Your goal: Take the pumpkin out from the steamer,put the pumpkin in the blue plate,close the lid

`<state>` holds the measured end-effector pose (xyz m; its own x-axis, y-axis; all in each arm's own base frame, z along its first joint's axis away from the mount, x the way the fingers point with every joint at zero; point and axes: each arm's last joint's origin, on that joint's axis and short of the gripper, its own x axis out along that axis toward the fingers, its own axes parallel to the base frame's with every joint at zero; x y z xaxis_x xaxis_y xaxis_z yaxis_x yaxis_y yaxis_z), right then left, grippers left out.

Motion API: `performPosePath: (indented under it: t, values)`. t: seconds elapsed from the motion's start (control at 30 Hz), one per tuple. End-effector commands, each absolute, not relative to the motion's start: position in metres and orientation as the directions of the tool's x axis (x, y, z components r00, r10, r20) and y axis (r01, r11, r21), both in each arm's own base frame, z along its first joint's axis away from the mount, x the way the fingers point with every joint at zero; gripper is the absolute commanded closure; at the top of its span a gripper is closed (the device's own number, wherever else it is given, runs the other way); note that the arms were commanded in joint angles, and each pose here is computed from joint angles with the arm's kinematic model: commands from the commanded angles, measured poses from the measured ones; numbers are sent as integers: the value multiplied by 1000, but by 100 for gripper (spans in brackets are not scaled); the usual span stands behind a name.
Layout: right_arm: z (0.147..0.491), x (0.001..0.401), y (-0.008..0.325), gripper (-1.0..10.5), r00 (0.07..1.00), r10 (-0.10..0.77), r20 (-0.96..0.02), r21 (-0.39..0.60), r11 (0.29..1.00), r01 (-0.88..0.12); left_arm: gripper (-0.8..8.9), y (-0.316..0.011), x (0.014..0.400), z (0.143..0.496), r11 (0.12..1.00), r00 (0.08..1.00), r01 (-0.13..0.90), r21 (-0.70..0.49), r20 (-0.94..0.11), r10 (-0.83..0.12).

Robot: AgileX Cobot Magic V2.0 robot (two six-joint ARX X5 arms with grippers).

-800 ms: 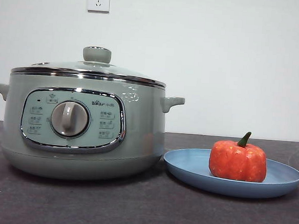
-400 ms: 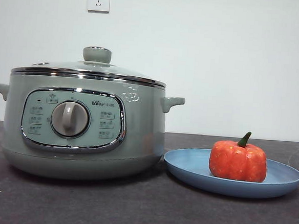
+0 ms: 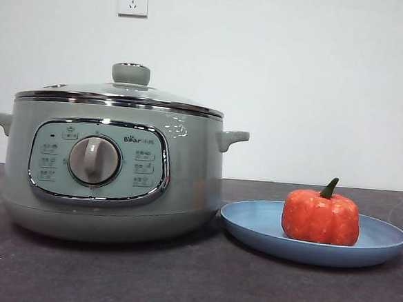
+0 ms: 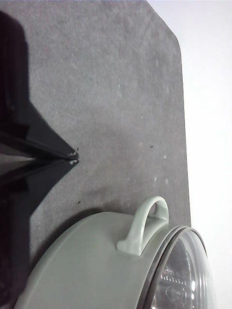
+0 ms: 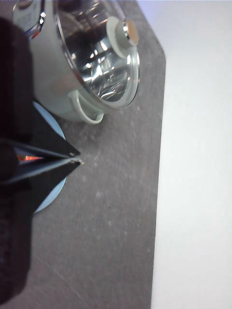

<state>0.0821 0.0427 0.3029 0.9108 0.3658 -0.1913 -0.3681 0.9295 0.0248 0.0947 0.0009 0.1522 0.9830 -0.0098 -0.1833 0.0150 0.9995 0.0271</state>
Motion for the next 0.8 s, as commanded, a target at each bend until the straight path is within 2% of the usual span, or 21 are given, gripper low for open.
performPosePath:
  t: [0.03, 0.13, 0.3, 0.5, 0.63, 0.8]
  values:
    - [295, 76, 36, 963, 929, 325, -175, -76, 937, -342, 816, 1, 95, 148, 1000, 979, 13, 16, -204, -10]
    - [274, 75, 30, 963, 946, 288, -152, -79, 950, -302, 816, 1, 95, 148, 1000, 979, 13, 17, -204, -9]
    - [219, 85, 24, 963, 942, 309, -127, -50, 947, -318, 817, 1, 95, 148, 1000, 979, 13, 16, -204, -10]
    - [167, 92, 22, 963, 940, 302, -158, -7, 952, -307, 817, 1, 95, 148, 1000, 979, 13, 16, -204, -10]
    - [151, 93, 22, 963, 939, 295, -177, 11, 955, -298, 816, 1, 95, 148, 1000, 979, 13, 17, -204, -9]
    - [149, 93, 22, 963, 941, 291, -175, 8, 956, -294, 816, 1, 95, 148, 1000, 979, 13, 16, -204, -10]
